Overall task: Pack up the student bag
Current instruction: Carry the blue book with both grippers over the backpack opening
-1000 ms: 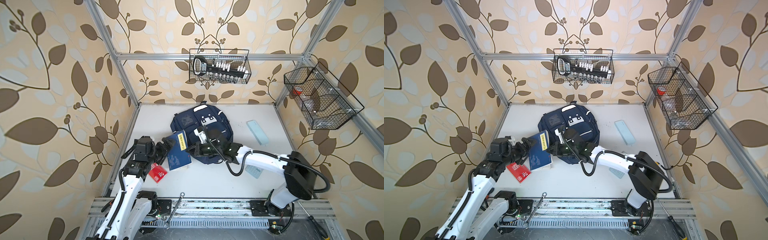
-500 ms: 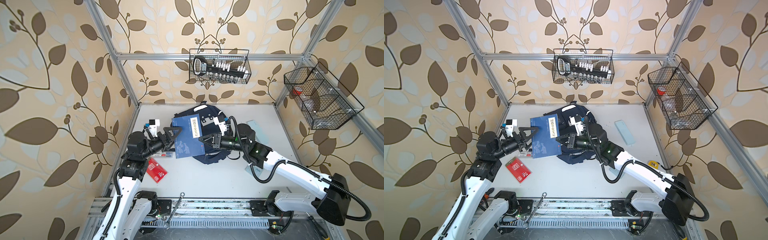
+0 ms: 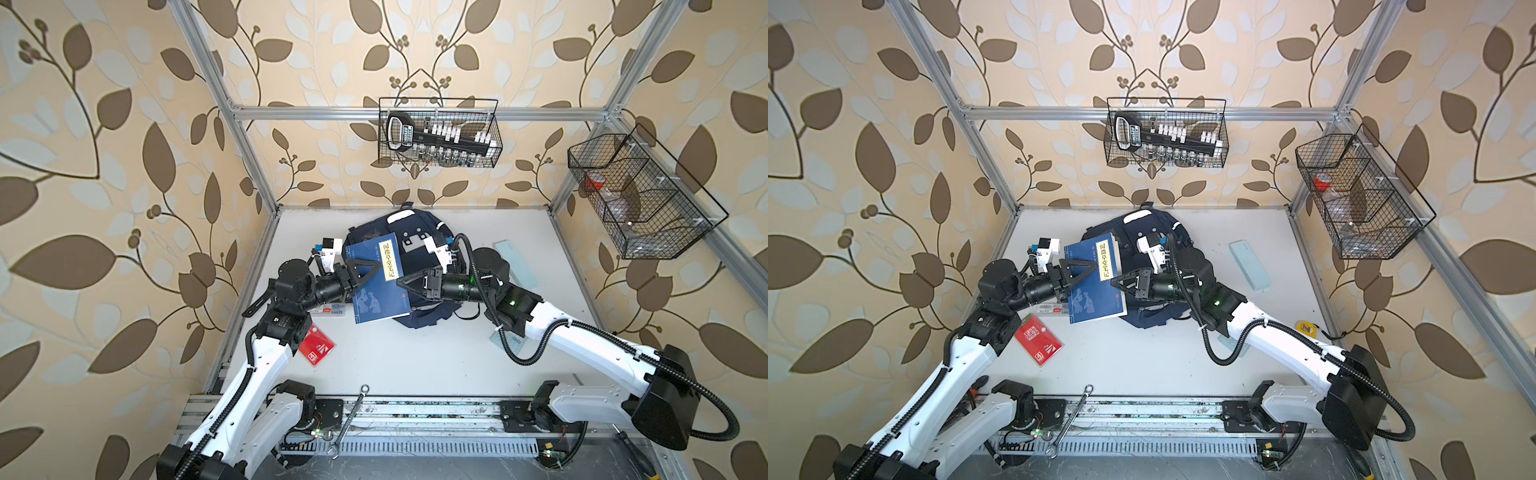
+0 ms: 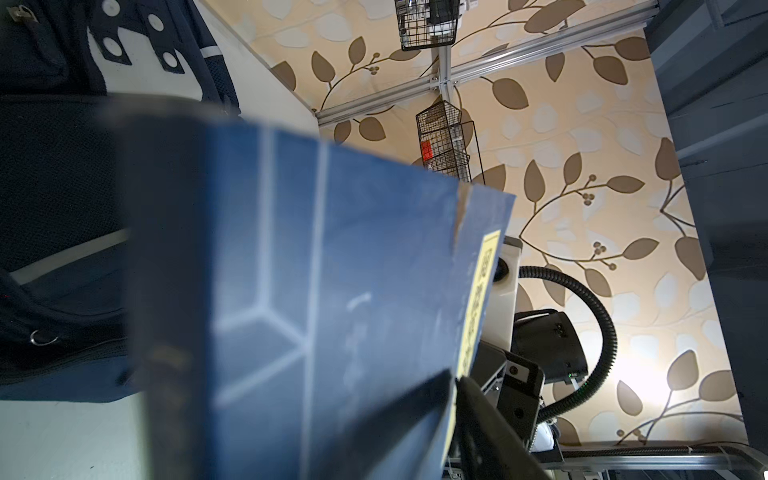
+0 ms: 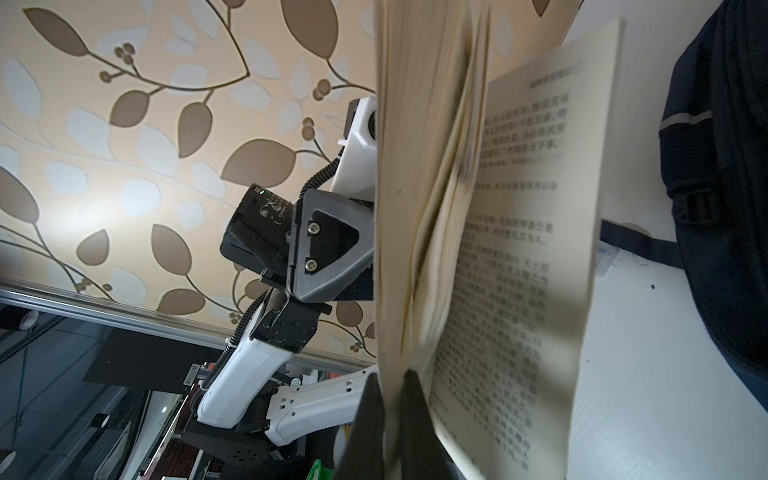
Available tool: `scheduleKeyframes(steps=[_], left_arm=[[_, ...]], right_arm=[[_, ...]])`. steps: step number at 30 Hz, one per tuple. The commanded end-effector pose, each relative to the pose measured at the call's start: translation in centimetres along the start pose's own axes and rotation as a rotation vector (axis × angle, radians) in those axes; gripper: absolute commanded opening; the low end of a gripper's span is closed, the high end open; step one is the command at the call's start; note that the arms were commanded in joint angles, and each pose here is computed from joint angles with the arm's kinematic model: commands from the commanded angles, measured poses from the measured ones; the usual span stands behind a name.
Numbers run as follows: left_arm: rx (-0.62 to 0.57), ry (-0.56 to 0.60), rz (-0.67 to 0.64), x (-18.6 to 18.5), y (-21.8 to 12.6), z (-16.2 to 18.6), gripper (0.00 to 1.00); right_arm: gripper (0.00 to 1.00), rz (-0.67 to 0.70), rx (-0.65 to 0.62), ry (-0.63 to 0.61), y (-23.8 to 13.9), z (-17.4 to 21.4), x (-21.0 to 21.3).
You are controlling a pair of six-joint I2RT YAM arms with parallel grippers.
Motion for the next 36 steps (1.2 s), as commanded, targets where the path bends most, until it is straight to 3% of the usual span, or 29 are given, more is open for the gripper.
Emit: scheduleKeyframes(steps=[1, 3, 4, 7, 12, 23, 26, 29, 36], left_arm=[[0.008, 0.132, 0.109, -4.0, -0.1, -0.2, 0.00], [0.017, 0.144, 0.119, -4.3, -0.1, -0.2, 0.00], [0.026, 0.153, 0.128, -4.5, -0.1, -0.1, 0.00], [0.060, 0.172, 0.172, -5.2, -0.2, 0.2, 0.00], [0.146, 0.209, 0.240, -6.7, 0.1, 1.1, 0.00], [0.181, 0.240, 0.251, -6.8, 0.7, 2.1, 0.00], [0.181, 0.243, 0.239, -6.5, 0.8, 2.1, 0.00], [0.185, 0.245, 0.243, -6.6, 0.8, 2.2, 0.00], [0.190, 0.230, 0.188, -5.5, 1.2, 2.2, 0.00]], right_arm=[[0.13, 0.037, -0.007, -0.050, -1.5, -0.3, 0.3], [0.50, 0.120, -0.023, -0.084, -3.1, -0.6, -0.6], [0.63, 0.164, -0.029, -0.098, -4.0, -0.7, -1.2], [0.82, 0.155, 0.015, -0.132, -5.8, -0.6, -2.0], [0.90, 0.004, 0.143, -0.199, -5.5, 0.9, -0.7], [0.91, -0.161, 0.192, -0.251, -2.6, 2.0, 3.1], [0.86, -0.161, 0.175, -0.242, -2.4, 2.2, 3.2], [0.72, -0.119, 0.148, -0.230, -2.3, 2.0, 2.6], [0.00, -0.036, 0.089, -0.214, -2.6, 1.2, 1.9]])
Point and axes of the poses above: each gripper's point midway between its finger pads, its own y axis out along the fingers, its own x axis along the line the jaws close on, z = x × y, the point moved 5 cm from there along -y, back along the fingers, and after that the axes turned 1 degree about -y, right-handed, at the moved point
